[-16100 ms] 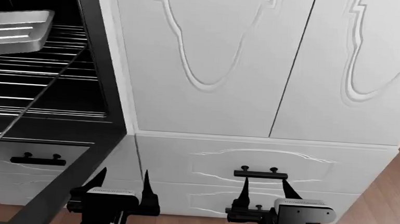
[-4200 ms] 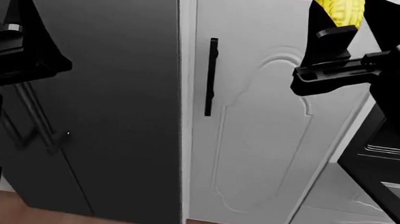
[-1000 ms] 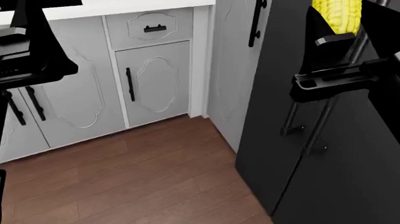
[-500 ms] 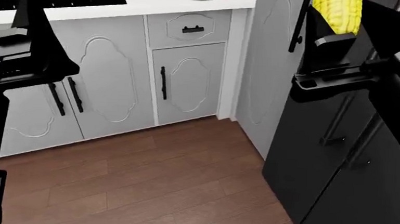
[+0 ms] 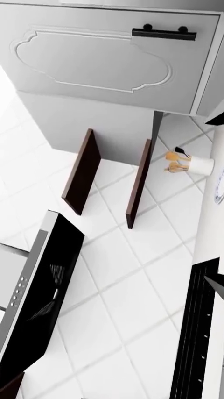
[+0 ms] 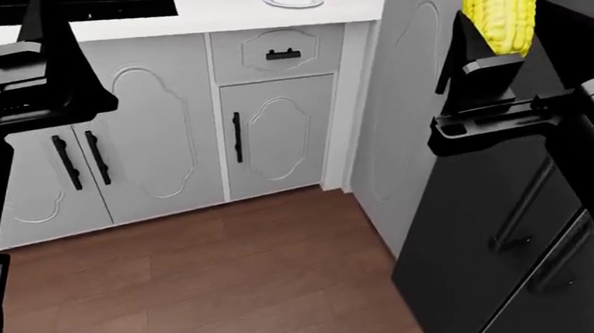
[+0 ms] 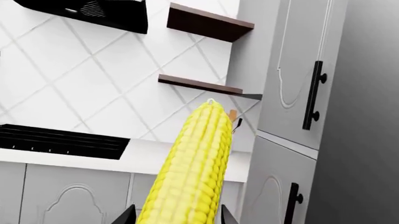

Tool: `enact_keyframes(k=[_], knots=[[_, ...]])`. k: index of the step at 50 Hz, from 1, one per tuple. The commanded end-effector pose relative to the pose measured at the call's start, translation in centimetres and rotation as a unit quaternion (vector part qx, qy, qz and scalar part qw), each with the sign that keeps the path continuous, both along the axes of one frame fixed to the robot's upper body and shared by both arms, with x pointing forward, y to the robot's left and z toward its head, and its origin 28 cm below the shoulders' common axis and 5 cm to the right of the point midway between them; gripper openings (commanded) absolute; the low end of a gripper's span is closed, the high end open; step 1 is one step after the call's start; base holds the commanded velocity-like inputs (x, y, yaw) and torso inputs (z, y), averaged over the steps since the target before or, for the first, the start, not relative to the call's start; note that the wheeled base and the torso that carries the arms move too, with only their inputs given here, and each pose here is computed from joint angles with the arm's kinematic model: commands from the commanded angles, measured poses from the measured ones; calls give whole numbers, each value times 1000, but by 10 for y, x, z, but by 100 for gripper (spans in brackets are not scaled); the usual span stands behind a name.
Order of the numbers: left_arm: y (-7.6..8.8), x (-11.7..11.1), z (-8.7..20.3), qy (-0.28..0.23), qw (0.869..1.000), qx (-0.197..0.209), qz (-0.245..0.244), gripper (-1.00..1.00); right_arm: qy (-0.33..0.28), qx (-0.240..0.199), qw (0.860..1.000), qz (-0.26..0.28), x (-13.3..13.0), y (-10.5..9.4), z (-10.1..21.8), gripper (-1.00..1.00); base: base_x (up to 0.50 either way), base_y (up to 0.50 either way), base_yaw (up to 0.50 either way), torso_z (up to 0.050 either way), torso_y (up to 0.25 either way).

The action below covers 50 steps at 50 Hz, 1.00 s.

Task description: Pick the corn from the top rack in the oven and place it on the plate on the counter.

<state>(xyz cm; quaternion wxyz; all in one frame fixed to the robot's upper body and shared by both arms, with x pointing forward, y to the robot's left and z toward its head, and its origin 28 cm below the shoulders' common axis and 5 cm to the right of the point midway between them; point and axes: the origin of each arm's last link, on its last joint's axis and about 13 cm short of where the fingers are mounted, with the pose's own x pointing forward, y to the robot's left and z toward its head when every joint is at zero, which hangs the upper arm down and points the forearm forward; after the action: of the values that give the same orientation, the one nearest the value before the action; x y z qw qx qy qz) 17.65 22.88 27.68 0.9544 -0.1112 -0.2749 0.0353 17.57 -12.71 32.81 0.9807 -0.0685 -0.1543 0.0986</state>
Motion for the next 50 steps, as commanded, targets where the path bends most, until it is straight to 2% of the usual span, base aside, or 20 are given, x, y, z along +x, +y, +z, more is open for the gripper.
enact_keyframes(k=[1,16,50], knots=[[0,-1,0,0,1000,1,-2,100,-10,-7,1000,-4,0,-1,1,-100,308,416,0,0,0],[-1,-1,0,-1,1000,2,-2,100,-12,-19,1000,-2,-1,-1,-1,-100,211,454,0,0,2],[-2,-1,0,-2,1000,3,-3,100,-16,-18,1000,-2,0,-1,-1,-100,20,530,0,0,2]])
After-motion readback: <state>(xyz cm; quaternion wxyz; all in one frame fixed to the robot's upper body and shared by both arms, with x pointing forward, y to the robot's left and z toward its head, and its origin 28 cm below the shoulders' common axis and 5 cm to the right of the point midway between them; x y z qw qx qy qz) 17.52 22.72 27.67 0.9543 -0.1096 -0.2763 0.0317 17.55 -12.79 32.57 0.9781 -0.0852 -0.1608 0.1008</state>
